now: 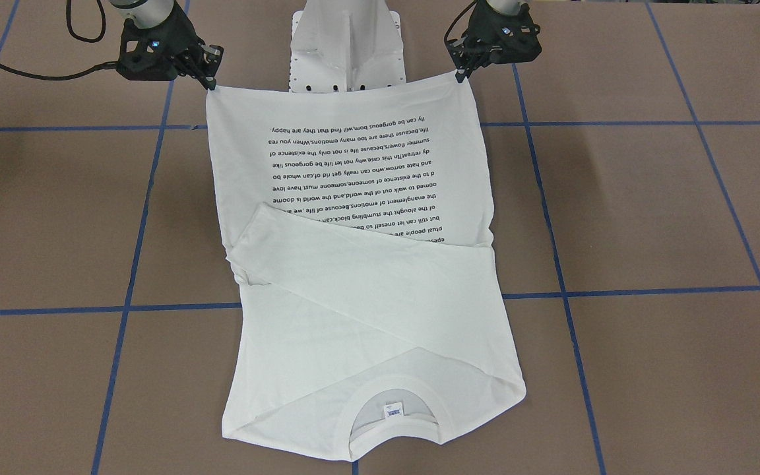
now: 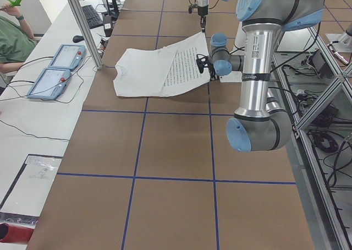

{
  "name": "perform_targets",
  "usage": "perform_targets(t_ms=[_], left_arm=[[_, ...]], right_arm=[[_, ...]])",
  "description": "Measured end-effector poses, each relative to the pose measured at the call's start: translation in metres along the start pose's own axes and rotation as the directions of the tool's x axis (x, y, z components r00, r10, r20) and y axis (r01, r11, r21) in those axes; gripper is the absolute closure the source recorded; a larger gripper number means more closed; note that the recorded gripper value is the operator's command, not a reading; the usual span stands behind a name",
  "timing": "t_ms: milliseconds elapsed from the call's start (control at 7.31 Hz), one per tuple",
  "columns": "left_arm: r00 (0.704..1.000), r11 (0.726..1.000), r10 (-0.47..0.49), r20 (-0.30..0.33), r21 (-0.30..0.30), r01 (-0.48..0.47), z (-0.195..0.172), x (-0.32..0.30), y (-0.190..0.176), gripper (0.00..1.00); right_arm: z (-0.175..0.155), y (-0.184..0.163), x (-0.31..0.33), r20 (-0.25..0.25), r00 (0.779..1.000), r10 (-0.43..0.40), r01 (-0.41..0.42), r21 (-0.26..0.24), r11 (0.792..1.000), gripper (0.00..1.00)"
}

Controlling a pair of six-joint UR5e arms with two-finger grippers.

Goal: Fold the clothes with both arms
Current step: 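Lift the hem with both grippers and fold it toward the collar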

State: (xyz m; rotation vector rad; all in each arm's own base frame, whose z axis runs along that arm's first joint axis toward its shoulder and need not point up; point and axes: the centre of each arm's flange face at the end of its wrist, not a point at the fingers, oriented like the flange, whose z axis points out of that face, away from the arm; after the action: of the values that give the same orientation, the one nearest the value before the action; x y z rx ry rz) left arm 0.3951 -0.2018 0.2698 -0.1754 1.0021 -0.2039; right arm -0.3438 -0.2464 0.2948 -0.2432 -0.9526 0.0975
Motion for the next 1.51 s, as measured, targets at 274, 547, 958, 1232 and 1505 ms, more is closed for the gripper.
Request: perform_targets(t_ms=[274,547,958,1232,1505], left_arm=[[0.999,0.995,0.032,-0.035,-0.089,-0.035,-0.021,0.008,0.034,1.0],[0.999,0.988,0.035,-0.039,-0.15,-0.04,-0.041,0.009,0.047,1.0],[0.997,0.998,0.006,-0.074,-0.07,-0.011,-0.062,0.017,0.006,1.0],[0.993,1.0,-0.021,-0.114,0.021,0.023,-0.088,0.028,-0.068,1.0],[0.99,0.995,-0.053,-0.13,0.081,0.064,-0.097,0.047,-0.14,1.0]], right_arm=[[-0.024,0.026,0.01,0.023,1.0,-0.007,0.01,-0.138,0.99,1.0],[-0.037,0.027,0.012,0.044,0.999,0.004,0.004,-0.179,0.984,1.0],[-0.061,-0.039,0.012,0.096,0.995,-0.031,0.036,-0.041,0.999,1.0],[-0.068,-0.097,-0.002,0.115,0.993,-0.025,0.02,0.045,0.999,1.0],[-0.081,-0.167,-0.032,0.138,0.99,0.005,-0.022,0.125,0.992,1.0]])
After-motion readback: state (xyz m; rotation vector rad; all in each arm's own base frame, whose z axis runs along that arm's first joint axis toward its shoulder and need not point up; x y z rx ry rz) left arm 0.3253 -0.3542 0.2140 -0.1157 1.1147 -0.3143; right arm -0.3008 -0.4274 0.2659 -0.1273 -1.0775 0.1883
